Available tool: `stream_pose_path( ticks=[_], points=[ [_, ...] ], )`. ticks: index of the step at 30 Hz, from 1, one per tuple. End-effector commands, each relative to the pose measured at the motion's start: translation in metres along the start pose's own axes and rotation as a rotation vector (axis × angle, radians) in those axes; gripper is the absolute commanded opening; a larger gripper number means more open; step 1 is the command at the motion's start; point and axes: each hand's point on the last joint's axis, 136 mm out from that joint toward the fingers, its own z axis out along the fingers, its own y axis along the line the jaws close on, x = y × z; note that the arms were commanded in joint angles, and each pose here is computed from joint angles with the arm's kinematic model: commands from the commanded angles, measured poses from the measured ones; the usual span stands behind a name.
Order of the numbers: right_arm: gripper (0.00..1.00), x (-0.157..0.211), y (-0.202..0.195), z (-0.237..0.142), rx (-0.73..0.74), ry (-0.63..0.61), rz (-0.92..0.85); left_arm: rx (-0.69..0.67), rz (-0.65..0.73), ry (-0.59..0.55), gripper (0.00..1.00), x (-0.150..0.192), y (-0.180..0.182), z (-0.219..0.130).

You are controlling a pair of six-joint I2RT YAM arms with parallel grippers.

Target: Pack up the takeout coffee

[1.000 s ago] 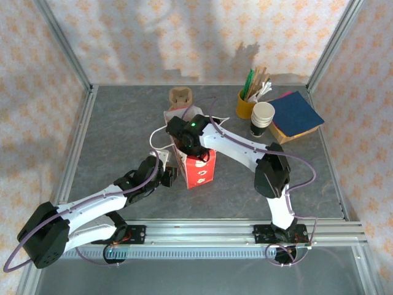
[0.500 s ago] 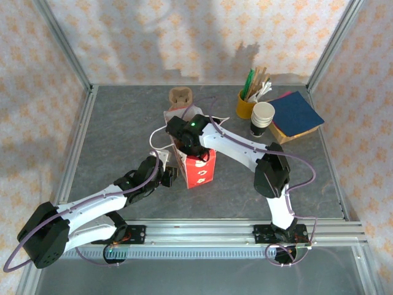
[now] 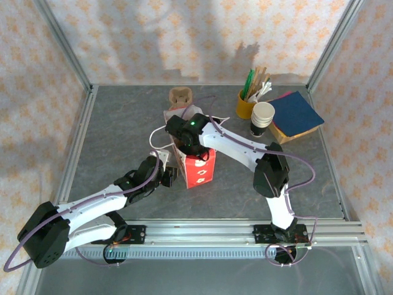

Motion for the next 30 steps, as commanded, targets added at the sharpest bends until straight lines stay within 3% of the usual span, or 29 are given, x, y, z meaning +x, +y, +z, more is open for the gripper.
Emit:
stream_pose_path(
  ticks=[1,13,30],
  points=[
    [0.58,-0.004,-0.006,-0.012,0.016,-0.022,0.009,-0.007,0.018,-0.027,0.32,-0.010,-0.003,-0.001],
    [0.77,-0.006,-0.006,-0.028,-0.004,-0.063,0.020,-0.007,0.011,-0.028,0.32,-0.007,-0.001,-0.002],
    [0.85,-0.008,-0.009,-0.042,-0.001,-0.104,0.035,-0.007,0.007,-0.023,0.32,-0.005,-0.001,-0.001]
  ],
)
